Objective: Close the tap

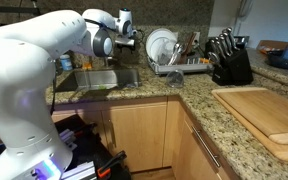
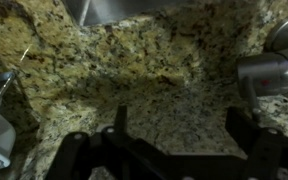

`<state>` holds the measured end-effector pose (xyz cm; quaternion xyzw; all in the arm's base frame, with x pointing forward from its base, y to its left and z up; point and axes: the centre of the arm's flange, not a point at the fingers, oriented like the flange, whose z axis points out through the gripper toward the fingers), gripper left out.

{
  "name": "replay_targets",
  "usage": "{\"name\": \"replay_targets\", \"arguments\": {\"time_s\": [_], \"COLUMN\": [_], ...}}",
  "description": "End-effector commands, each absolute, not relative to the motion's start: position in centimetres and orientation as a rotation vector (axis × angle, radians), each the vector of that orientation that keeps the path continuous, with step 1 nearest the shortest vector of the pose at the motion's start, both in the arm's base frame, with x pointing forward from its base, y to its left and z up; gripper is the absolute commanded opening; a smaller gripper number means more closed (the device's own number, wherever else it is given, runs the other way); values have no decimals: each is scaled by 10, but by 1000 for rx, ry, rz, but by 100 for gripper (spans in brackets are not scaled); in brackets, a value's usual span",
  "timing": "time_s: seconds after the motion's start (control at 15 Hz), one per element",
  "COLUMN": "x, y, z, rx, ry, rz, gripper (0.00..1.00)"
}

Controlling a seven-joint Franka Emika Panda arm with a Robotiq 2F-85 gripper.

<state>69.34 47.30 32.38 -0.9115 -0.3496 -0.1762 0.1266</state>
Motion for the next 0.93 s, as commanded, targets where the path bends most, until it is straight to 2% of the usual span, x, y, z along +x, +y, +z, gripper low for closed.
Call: {"name": "replay_targets", "arguments": {"time_s": [0.0,0.33,0.67,0.87], "x": [688,687,706,705], "y": [476,477,503,496], "z": [317,317,317,315], "rx": [-2712,-2692,-2471,-2427], "ry": [-1091,-1064,-892,-799], "rz": [-441,-462,-784,-773], "gripper": [100,100,100,100]}}
